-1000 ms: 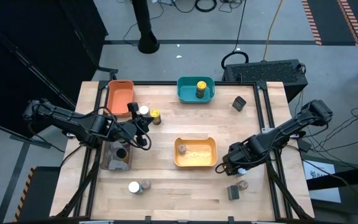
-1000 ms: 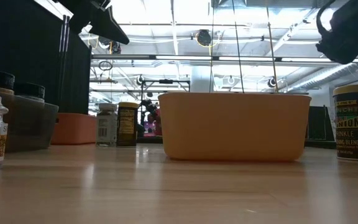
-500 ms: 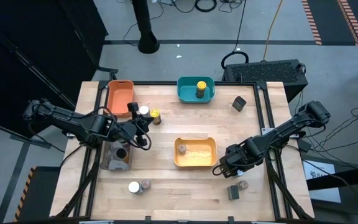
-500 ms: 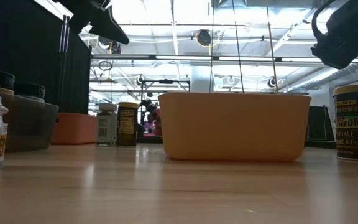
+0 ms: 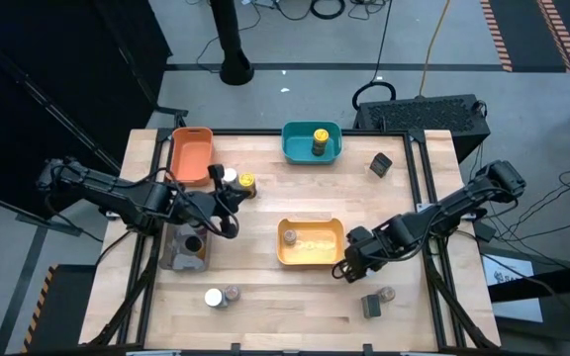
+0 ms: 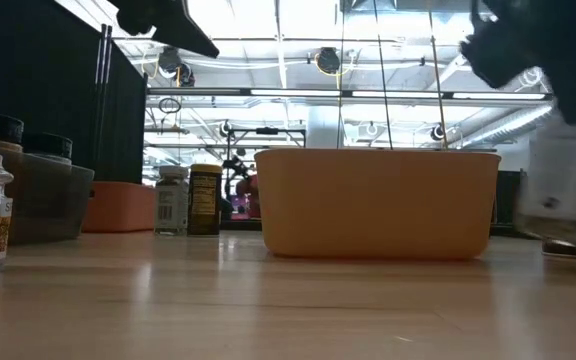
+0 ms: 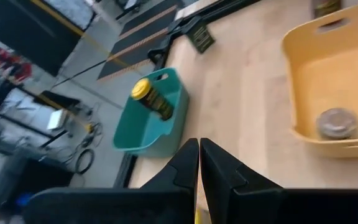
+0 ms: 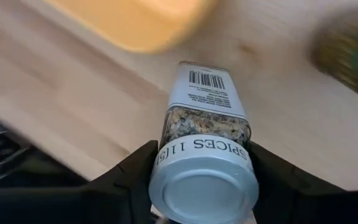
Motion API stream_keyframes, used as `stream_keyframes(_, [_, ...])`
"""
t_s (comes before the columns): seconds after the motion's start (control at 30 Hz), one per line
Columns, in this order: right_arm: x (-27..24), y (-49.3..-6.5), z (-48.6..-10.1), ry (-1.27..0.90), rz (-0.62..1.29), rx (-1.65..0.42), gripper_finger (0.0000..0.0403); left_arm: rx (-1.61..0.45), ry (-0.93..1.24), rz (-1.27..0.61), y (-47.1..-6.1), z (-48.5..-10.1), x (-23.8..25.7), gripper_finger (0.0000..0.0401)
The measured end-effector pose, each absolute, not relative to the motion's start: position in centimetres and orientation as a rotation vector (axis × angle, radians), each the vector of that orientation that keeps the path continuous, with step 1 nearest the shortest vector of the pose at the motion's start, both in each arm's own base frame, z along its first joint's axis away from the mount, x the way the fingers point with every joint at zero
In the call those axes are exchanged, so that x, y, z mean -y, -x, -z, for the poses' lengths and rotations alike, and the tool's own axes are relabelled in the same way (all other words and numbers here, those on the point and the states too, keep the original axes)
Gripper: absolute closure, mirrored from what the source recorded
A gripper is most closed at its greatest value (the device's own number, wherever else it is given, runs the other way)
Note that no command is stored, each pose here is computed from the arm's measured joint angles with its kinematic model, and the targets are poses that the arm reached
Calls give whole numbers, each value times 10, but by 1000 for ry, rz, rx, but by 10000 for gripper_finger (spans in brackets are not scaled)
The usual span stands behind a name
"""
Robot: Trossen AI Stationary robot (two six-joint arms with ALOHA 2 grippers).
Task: Sort spices by type
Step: Put the bottom right white spice bottle into the orange bin
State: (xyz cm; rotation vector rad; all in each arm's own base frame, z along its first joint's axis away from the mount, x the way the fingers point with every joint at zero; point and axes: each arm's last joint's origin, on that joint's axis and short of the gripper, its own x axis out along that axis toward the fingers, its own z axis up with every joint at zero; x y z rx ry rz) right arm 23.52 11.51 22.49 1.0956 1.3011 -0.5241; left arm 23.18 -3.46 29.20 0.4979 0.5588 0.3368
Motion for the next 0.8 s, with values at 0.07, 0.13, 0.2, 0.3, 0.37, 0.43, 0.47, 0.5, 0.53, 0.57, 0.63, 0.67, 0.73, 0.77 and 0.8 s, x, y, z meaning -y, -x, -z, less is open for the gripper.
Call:
stream_keyframes(0.07, [-115,-241,-227,-1102,466,-1256,221,-547,-485,-305,-233,-293,36,376])
stream_keyframes(0.13, [-114,-245,-228,-1093,427,-1230,221,-538,-478,-288,-233,-293,36,376])
stream_keyframes(0.2, [-114,-248,-229,-1066,390,-1198,221,-534,-473,-282,-234,-293,36,376])
stream_keyframes(0.3, [-115,-253,-232,-1032,319,-1150,221,-521,-464,-285,-234,-294,37,376])
stream_keyframes(0.37, [-116,-257,-234,-1010,262,-1111,221,-521,-464,-285,-234,-294,37,376])
stream_keyframes(0.43, [-119,-264,-237,-980,216,-1088,221,-521,-464,-285,-234,-294,37,376])
stream_keyframes(0.47, [-121,-268,-238,-955,200,-1093,221,-520,-463,-285,-234,-294,37,376])
stream_keyframes(0.5, [-123,-273,-239,-925,192,-1105,221,-520,-463,-285,-234,-294,37,376])
stream_keyframes(0.53, [-126,-278,-239,-887,185,-1124,221,-515,-461,-286,-234,-295,37,376])
stream_keyframes(0.57, [-128,-284,-241,-845,179,-1148,221,-510,-459,-286,-235,-295,37,376])
stream_keyframes(0.63, [-132,-292,-244,-735,183,-1228,221,-502,-455,-287,-235,-296,37,376])
stream_keyframes(0.67, [-134,-295,-246,-663,192,-1277,221,-497,-453,-289,-235,-296,37,376])
stream_keyframes(0.73, [-136,-301,-247,-512,197,-1362,221,-495,-450,-289,-235,-297,37,376])
stream_keyframes(0.77, [-138,-304,-247,-436,191,-1395,221,-493,-444,-290,-235,-297,37,376])
stream_keyframes(0.8, [-140,-307,-247,-364,175,-1421,221,-490,-429,-292,-235,-297,37,376])
